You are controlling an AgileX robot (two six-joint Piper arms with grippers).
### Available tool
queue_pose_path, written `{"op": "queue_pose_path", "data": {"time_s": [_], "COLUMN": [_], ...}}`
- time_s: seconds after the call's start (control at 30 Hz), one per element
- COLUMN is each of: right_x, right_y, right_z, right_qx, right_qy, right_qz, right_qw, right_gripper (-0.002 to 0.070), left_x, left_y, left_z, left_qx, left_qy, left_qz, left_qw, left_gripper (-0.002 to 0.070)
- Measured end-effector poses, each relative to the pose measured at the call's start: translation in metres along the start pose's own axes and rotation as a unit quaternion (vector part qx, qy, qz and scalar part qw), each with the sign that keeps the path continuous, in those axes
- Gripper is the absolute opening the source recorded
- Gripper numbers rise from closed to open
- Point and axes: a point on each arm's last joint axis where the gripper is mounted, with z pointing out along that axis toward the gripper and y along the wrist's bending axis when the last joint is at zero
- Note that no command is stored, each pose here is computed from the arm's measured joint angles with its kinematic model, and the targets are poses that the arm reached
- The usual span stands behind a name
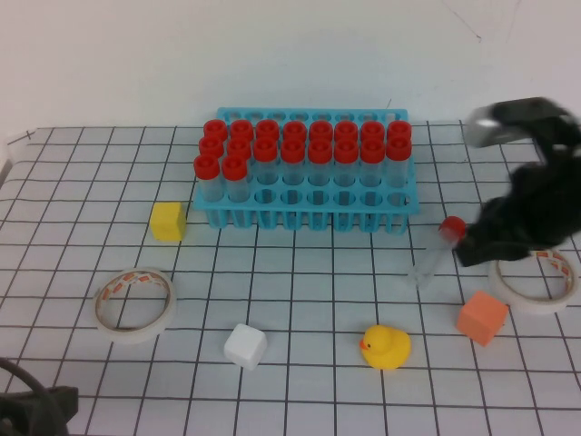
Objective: Place the test tubes
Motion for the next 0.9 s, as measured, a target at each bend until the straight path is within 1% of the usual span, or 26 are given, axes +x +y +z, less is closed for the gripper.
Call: {"op": "queue_pose_path", "data": {"time_s": [0.07, 0.13, 0.17, 0.2, 0.27, 0.33, 0.4, 0.5, 0.63, 0.9], "right_x": [-0.013, -0.025, -0.031, -0.036, -0.043, -0.049, -0.052, -0.053, -0.052, -0.049], "right_y": [0.005, 0.008, 0.008, 0.007, 0.002, -0.003, -0.009, -0.015, -0.018, -0.022], "right_z": [0.017, 0.033, 0.041, 0.047, 0.060, 0.069, 0.079, 0.089, 0.097, 0.106], "right_qx": [0.016, 0.032, 0.038, 0.044, 0.054, 0.069, 0.084, 0.095, 0.098, 0.103], "right_qy": [0.024, 0.043, 0.051, 0.058, 0.074, 0.082, 0.091, 0.099, 0.104, 0.120], "right_qz": [0.001, 0.001, 0.006, 0.015, 0.038, 0.060, 0.076, 0.092, 0.110, 0.113], "right_qw": [1.000, 0.999, 0.998, 0.997, 0.995, 0.992, 0.989, 0.986, 0.984, 0.981], "right_gripper": [0.0190, 0.0274, 0.0327, 0.0380, 0.0464, 0.0520, 0.0544, 0.0556, 0.0559, 0.0559], "left_x": [-0.001, -0.002, -0.002, -0.002, -0.003, -0.003, -0.003, -0.003, -0.003, -0.004], "left_y": [0.000, 0.000, 0.001, 0.001, 0.001, 0.001, 0.001, 0.001, 0.001, -0.001], "left_z": [0.002, 0.002, 0.003, 0.003, 0.003, 0.003, 0.003, 0.003, 0.003, 0.003], "left_qx": [0.003, 0.003, 0.002, 0.002, 0.001, 0.001, 0.001, 0.001, 0.001, 0.011], "left_qy": [0.001, -0.002, -0.003, -0.004, -0.007, -0.009, -0.009, -0.009, -0.009, -0.014], "left_qz": [-0.002, -0.002, -0.001, 0.000, 0.000, 0.000, 0.001, 0.001, 0.001, -0.014], "left_qw": [1.000, 1.000, 1.000, 1.000, 1.000, 1.000, 1.000, 1.000, 1.000, 1.000], "left_gripper": [-0.0001, -0.0001, -0.0001, -0.0001, -0.0001, -0.0001, -0.0001, -0.0001, -0.0001, -0.0001]}}
